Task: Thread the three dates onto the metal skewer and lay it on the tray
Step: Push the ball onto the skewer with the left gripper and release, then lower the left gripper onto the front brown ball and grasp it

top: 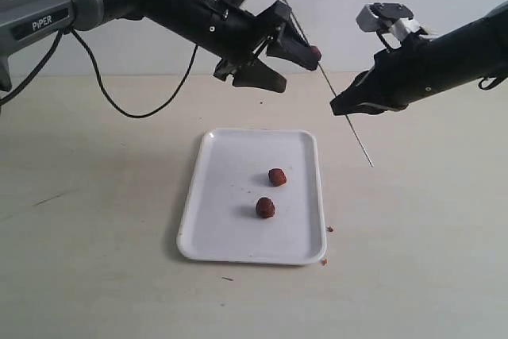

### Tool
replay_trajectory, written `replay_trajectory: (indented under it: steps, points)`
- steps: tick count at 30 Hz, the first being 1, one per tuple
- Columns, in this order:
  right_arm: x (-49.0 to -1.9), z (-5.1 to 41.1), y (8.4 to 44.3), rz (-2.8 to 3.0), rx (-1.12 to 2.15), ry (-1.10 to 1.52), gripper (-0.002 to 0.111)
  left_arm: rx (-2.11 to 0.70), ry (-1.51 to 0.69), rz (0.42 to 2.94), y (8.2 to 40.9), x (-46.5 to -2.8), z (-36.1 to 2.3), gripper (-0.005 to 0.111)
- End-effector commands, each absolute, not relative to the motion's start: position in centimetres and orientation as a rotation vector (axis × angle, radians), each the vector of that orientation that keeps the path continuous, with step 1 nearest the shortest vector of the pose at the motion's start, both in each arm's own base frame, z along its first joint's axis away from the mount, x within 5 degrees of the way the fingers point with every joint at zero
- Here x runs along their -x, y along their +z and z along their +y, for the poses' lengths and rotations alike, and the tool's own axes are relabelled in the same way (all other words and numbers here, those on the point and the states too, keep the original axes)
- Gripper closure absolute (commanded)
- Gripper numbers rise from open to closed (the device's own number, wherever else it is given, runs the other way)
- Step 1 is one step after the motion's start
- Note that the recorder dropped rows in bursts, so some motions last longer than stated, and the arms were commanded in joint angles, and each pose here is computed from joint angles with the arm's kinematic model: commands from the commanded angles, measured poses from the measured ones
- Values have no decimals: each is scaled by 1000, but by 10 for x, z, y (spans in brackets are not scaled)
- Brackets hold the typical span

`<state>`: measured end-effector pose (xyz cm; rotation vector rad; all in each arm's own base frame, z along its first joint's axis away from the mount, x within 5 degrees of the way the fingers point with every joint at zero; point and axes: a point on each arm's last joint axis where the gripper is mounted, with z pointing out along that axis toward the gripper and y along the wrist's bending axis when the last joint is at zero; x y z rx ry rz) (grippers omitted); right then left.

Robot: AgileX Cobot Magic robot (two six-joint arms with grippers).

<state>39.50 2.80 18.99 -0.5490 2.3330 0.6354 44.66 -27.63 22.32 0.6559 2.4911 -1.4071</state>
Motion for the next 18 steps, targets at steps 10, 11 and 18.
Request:
replay_trajectory:
  steps: [10, 11, 18]
  points:
    - [-398, 19, 186, 2399, 435, 536, 108, -967, -771, 2618, 208, -446, -258, 40]
    - [-397, 19, 186, 2406, 444, 528, 108, -993, -712, 2622, 209, -443, -261, 43]
    - [-396, 11, 181, 2464, 455, 420, 108, -1208, -264, 2614, 201, -412, -304, 45]
